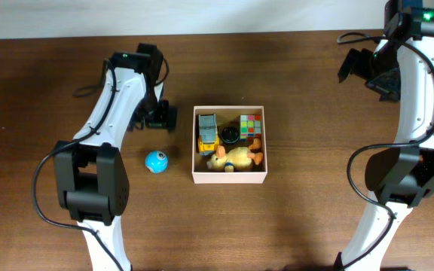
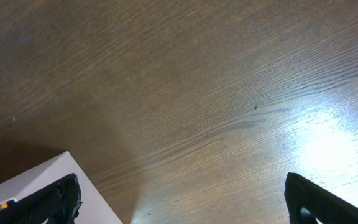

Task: Pack container
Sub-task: 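Lower the left gripper onto the blue ball and grasp it, then lift the blue ball and carry it right over the box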

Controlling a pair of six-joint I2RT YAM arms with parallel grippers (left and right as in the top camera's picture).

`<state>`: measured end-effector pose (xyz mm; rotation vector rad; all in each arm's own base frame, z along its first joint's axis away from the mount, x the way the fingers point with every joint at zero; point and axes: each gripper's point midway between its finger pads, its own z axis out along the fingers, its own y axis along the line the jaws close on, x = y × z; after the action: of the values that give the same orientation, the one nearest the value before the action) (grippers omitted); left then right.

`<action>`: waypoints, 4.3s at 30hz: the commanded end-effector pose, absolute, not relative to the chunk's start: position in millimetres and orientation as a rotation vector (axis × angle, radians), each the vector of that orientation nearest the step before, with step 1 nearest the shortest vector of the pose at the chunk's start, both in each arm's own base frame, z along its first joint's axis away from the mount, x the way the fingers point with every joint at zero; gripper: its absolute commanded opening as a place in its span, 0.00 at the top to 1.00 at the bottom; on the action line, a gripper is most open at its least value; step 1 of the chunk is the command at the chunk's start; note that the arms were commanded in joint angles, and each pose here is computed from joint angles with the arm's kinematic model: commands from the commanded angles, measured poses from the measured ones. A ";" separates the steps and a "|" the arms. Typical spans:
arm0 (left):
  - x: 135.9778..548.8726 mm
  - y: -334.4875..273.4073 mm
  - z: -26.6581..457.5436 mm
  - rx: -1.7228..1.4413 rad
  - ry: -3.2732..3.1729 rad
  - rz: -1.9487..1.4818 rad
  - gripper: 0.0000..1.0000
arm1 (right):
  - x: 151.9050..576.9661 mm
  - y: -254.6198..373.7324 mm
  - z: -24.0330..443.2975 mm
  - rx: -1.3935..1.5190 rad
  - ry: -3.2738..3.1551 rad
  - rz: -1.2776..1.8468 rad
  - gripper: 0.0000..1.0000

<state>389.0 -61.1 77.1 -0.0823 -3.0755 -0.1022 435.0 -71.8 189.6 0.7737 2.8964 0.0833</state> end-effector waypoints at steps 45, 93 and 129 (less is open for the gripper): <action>360.2 -71.4 29.0 -0.032 -2.986 0.024 0.43 | 434.2 -69.9 212.2 0.768 2.835 0.094 0.01; 317.0 -209.8 85.9 -1.360 -2.669 0.173 0.42 | 434.3 -69.9 212.0 0.768 2.836 0.093 0.01; 405.2 -196.8 274.6 -1.191 -3.354 -0.140 0.06 | 434.3 -69.9 212.0 0.769 2.836 0.094 0.01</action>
<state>380.0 -240.4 243.8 -1.4836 -3.1176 0.1924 434.9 -71.9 189.6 0.7739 2.8968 0.0827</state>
